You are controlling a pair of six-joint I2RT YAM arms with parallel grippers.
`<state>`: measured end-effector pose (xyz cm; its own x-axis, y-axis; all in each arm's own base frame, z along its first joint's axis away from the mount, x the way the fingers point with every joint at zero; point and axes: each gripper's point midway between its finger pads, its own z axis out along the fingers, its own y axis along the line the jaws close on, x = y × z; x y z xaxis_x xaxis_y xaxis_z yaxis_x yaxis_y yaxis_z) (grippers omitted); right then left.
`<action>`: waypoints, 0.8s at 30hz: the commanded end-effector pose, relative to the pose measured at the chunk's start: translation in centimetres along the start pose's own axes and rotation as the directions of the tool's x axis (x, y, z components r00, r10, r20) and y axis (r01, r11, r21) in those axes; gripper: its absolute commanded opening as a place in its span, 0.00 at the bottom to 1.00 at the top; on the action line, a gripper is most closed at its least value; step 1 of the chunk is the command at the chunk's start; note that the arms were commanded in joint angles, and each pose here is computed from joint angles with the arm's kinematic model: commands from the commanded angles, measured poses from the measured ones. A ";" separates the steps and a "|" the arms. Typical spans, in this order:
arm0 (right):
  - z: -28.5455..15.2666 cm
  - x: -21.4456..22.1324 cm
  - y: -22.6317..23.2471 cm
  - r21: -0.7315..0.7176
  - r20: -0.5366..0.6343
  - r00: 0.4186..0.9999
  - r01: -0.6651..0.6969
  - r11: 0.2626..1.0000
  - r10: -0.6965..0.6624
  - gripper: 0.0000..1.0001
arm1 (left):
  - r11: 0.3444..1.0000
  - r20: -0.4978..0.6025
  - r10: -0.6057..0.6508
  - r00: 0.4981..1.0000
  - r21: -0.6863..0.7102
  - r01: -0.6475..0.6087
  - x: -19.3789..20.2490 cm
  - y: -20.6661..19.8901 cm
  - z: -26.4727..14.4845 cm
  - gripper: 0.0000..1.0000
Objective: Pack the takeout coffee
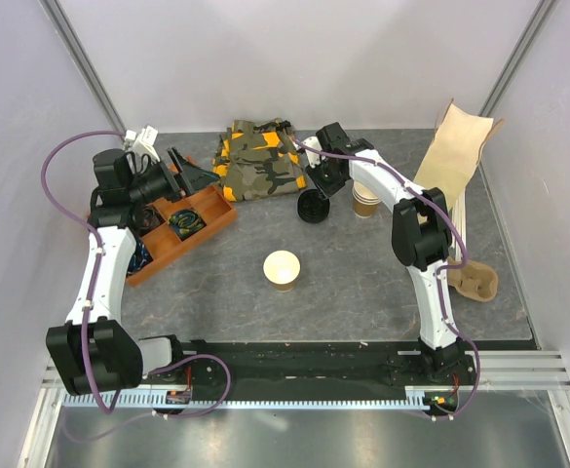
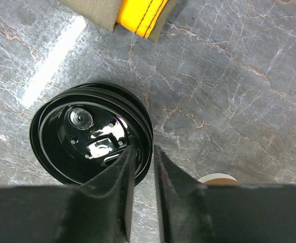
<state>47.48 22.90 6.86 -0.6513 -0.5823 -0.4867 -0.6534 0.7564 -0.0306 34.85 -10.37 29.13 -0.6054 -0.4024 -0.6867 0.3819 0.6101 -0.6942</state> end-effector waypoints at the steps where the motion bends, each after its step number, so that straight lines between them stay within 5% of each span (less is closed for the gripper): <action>1: -0.8 -1.9 -1.0 0.038 0.053 0.999 0.009 0.999 -0.011 0.25 | 0.999 0.015 0.026 1.000 0.031 -0.027 -0.6 -0.8 0.1 0.88; 24: -2.3 -2.8 -1.2 0.056 0.088 0.996 0.005 0.998 -0.010 0.28 | 0.999 0.010 0.014 1.000 0.032 -0.014 -0.3 -0.7 0.1 0.87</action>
<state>47.61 22.70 6.89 -0.6508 -0.5845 -0.4846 -0.6497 0.7590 -0.0428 34.90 -10.36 29.23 -0.6012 -0.4018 -0.6907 0.3861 0.6106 -0.6914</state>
